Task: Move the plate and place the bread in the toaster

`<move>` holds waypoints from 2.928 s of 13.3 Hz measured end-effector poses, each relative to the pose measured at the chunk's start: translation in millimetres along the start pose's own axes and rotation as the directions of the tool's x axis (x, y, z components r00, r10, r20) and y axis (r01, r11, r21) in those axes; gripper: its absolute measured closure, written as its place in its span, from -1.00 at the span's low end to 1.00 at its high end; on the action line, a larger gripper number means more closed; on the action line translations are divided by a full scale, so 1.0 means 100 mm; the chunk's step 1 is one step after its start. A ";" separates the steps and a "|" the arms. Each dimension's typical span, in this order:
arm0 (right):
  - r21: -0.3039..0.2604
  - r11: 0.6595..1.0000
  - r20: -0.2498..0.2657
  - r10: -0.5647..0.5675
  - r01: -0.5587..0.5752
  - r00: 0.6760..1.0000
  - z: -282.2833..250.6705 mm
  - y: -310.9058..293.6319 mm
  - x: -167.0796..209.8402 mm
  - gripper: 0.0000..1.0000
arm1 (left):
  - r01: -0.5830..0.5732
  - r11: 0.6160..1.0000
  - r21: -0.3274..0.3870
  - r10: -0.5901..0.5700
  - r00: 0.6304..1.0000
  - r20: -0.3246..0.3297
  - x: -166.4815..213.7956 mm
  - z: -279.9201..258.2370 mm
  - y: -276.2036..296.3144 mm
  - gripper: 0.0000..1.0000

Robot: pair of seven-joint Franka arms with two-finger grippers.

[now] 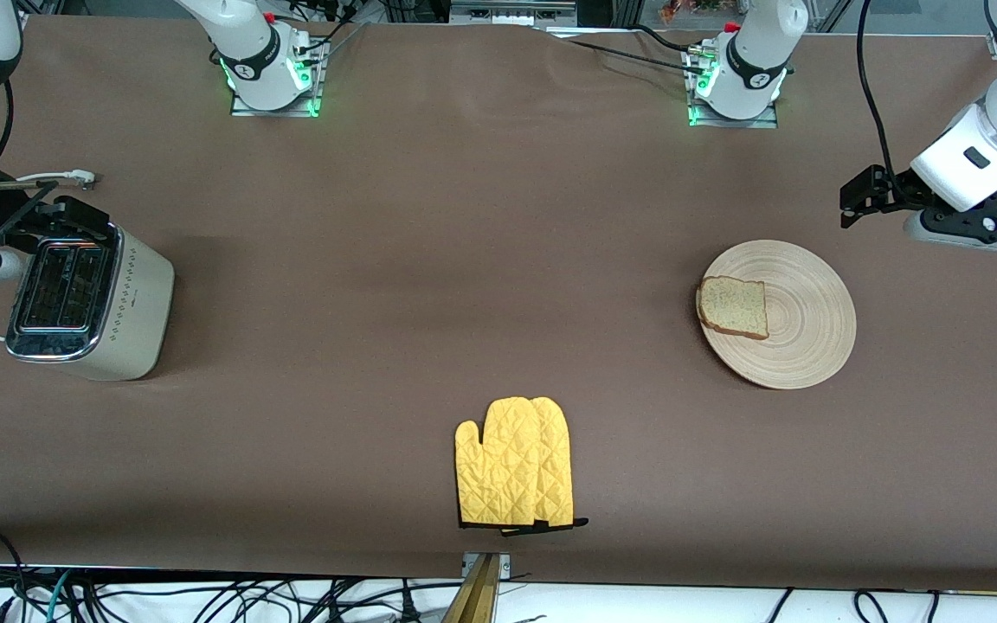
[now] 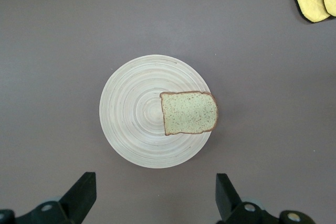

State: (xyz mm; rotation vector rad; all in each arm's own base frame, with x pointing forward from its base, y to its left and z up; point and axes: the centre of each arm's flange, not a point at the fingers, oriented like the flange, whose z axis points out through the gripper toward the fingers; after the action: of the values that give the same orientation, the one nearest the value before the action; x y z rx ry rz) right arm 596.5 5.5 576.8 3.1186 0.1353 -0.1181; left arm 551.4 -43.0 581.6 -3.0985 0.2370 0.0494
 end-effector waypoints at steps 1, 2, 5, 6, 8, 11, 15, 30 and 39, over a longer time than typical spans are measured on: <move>0.000 1.000 0.000 0.000 0.000 1.000 0.00 0.00 0.00 -1.00 | 0.000 1.000 0.000 0.000 1.000 0.000 0.00 0.00 0.00 -1.00; 0.000 1.000 0.000 0.000 0.000 1.000 0.00 0.00 0.00 -1.00 | 0.000 1.000 0.000 0.000 1.000 0.000 0.00 0.00 0.00 -1.00; 0.000 1.000 0.000 0.000 0.000 1.000 0.00 0.00 0.00 -1.00 | 0.000 1.000 0.000 0.000 1.000 0.000 0.00 0.00 0.00 -1.00; 0.000 1.000 0.000 0.000 0.000 1.000 0.00 0.00 0.00 -1.00 | 0.001 1.000 0.000 -0.001 1.000 0.000 0.00 0.00 0.00 -1.00; 0.000 1.000 0.000 0.000 0.000 1.000 0.00 0.00 0.00 -1.00 | 0.003 1.000 0.000 -0.003 1.000 0.002 0.00 0.01 -0.02 -1.00; 0.000 1.000 0.000 0.000 0.000 1.000 0.00 0.00 0.00 -1.00 | 0.009 1.000 -0.001 -0.009 1.000 0.004 0.01 0.02 -0.05 -1.00; 0.000 1.000 0.000 0.000 0.000 1.000 0.00 0.00 0.00 -1.00 | 0.011 1.000 -0.002 -0.011 1.000 0.008 0.01 0.04 -0.06 -1.00; 0.000 1.000 0.000 0.002 -0.002 1.000 0.00 0.01 0.00 -1.00 | 0.012 1.000 -0.002 -0.012 1.000 0.010 0.02 0.05 -0.07 -1.00; 0.000 1.000 0.000 0.004 -0.004 1.000 0.00 0.02 0.00 -1.00 | 0.010 1.000 -0.002 -0.010 1.000 0.009 0.02 0.05 -0.06 -1.00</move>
State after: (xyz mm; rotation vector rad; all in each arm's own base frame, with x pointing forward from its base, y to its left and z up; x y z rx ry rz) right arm 596.6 3.8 576.6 3.1188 0.1286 -0.1187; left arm 554.0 -37.4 576.5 -3.1005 0.2207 0.0640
